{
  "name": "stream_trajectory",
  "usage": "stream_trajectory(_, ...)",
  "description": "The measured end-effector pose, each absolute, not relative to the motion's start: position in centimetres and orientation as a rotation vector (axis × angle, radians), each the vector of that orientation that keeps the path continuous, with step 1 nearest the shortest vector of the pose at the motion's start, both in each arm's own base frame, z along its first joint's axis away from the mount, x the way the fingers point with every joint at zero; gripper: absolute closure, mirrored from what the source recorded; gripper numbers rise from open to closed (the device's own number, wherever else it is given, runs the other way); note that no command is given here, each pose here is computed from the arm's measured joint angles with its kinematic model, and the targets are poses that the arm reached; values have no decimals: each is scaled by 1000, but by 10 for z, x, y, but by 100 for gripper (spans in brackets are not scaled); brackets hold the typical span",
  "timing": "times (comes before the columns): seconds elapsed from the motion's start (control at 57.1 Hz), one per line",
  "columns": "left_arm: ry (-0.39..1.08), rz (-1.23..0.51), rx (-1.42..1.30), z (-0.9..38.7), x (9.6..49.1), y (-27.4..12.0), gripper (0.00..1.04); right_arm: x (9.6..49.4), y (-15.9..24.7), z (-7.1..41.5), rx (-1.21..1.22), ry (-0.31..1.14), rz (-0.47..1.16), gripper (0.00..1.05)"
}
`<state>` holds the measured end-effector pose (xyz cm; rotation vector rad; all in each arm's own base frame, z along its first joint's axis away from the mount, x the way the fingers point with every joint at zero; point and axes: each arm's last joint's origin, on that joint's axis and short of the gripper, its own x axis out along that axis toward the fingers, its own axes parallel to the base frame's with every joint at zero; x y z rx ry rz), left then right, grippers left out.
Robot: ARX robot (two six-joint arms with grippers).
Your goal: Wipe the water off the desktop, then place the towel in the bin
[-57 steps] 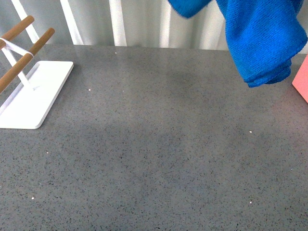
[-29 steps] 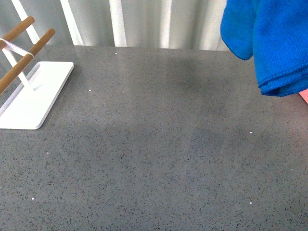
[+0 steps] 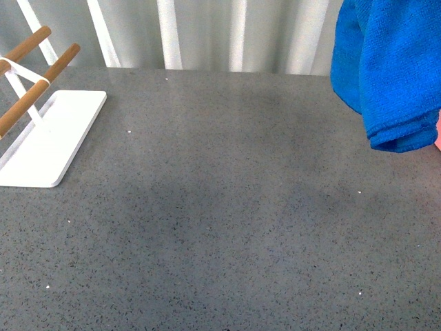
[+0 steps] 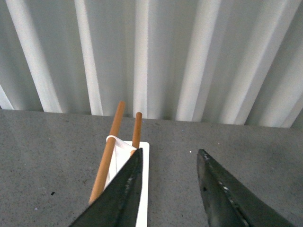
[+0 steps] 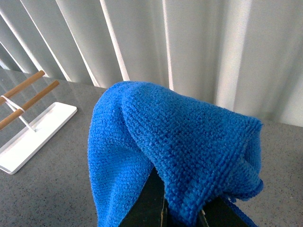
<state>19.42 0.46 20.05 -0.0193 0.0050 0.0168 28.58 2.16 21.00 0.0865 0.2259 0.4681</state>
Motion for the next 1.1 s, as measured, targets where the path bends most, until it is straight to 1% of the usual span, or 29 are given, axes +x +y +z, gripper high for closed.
stream_trajectory(0.035, 7, 10, -18, 198, 191, 3, 75, 285, 22, 208, 86, 228, 470, 102)
stream_trajectory(0.07, 8, -1, -15, 195, 186, 1, 83, 284, 22, 207, 86, 231, 471, 102)
stream_trajectory(0.087, 8, -1, -15, 195, 186, 1, 84, 284, 23, 207, 86, 232, 471, 102)
stream_trajectory(0.105, 7, -5, -14, 194, 183, 0, 88, 284, 23, 206, 86, 234, 470, 102)
stream_trajectory(0.14, 8, -5, -11, 192, 181, 0, 93, 283, 23, 204, 87, 236, 470, 102)
stream_trajectory(0.175, 6, -1, -11, 190, 177, 0, 100, 283, 23, 204, 87, 237, 470, 102)
stream_trajectory(0.192, 6, -2, -11, 190, 176, 0, 102, 283, 23, 203, 87, 237, 470, 102)
stream_trajectory(0.402, 8, 0, -8, 181, 157, 0, 101, 281, 23, 199, 86, 249, 471, 102)
stream_trajectory(0.77, -7, 0, -8, 170, 138, 0, 101, 279, 22, 196, 73, 260, 457, 102)
stream_trajectory(1.102, -23, 0, -7, 174, 125, 0, 101, 278, 28, 194, 61, 268, 464, 102)
